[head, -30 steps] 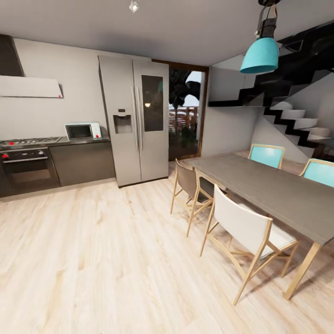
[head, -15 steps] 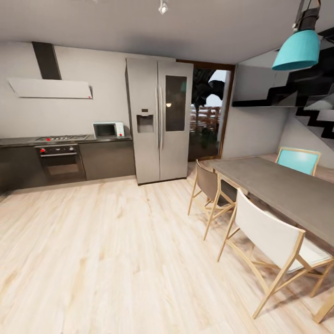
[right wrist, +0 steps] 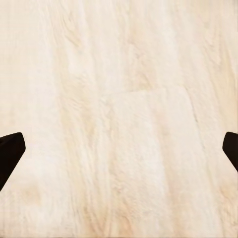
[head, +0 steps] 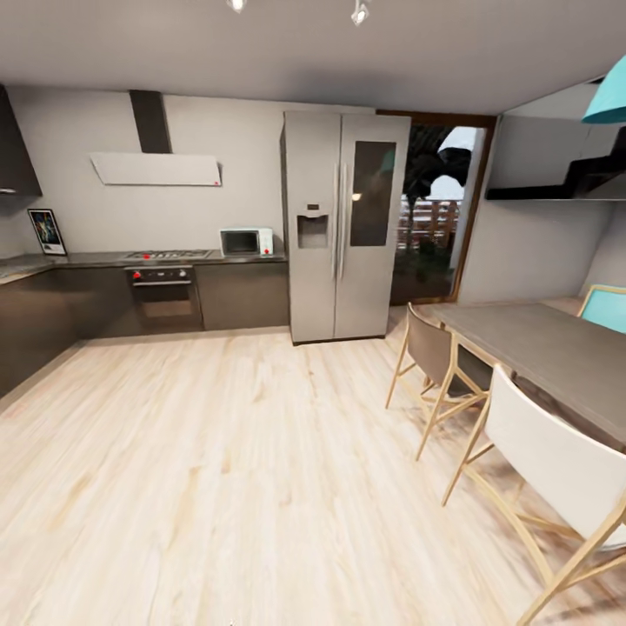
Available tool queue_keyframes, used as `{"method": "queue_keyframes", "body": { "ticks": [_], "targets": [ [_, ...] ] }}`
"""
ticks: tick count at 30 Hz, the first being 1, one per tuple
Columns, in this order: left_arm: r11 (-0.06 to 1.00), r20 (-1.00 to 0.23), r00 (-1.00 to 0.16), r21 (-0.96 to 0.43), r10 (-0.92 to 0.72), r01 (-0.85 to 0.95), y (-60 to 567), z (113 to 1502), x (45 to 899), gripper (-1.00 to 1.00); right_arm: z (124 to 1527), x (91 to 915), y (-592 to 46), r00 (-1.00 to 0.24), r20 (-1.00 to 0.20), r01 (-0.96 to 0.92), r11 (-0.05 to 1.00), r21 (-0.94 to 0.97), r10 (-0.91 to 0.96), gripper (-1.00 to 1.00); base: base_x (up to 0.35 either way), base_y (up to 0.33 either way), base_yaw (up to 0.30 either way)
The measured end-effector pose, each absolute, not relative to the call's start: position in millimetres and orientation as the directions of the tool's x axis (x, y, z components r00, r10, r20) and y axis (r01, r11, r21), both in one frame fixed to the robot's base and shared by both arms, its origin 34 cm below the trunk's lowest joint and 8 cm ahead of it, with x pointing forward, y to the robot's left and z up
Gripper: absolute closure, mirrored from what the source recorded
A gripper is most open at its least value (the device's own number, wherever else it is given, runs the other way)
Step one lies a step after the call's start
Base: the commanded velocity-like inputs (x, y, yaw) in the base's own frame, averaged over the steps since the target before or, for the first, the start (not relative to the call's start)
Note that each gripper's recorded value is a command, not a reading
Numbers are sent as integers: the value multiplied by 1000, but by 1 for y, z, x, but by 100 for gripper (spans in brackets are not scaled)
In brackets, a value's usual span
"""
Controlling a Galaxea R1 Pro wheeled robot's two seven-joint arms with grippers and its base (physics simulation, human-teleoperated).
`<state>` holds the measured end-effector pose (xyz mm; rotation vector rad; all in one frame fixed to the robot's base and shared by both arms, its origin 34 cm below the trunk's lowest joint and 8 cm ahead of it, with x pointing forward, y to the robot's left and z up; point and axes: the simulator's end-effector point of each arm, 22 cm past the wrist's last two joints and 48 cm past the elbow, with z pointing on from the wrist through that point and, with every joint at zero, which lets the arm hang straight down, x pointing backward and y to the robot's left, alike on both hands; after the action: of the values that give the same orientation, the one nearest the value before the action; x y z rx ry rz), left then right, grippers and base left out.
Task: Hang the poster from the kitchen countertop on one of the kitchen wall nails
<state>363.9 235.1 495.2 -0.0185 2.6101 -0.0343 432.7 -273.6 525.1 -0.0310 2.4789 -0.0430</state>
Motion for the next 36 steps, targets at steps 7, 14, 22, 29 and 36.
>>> {"method": "queue_keyframes", "body": {
  "ticks": [7, 14, 22, 29, 36],
  "targets": [
    [1000, -506, -862, -28, -20, -7, 235, 495, 364, -100, 525, 433, -273, -789, -614, -12, 999, -38, -33, -100, 0, 0, 291],
    [1000, -506, -862, -27, -20, -7, 235, 495, 364, -100, 525, 432, -272, -789, -614, -12, 999, -37, -32, -100, 0, 0, 291],
    [1000, -507, -862, -27, -20, -7, 235, 495, 364, -100, 525, 432, -271, -789, -614, -13, 999, -36, -32, -100, 0, 0, 291],
    [1000, -506, -862, -27, -20, -7, 235, 495, 364, -100, 525, 433, -271, -789, -614, -13, 999, -36, -32, -100, 0, 0, 291],
    [1000, -506, -862, -27, -20, -7, 235, 495, 364, -100, 525, 432, -271, -789, -613, -13, 999, -36, -32, -100, 0, 0, 291]
  ]
}}
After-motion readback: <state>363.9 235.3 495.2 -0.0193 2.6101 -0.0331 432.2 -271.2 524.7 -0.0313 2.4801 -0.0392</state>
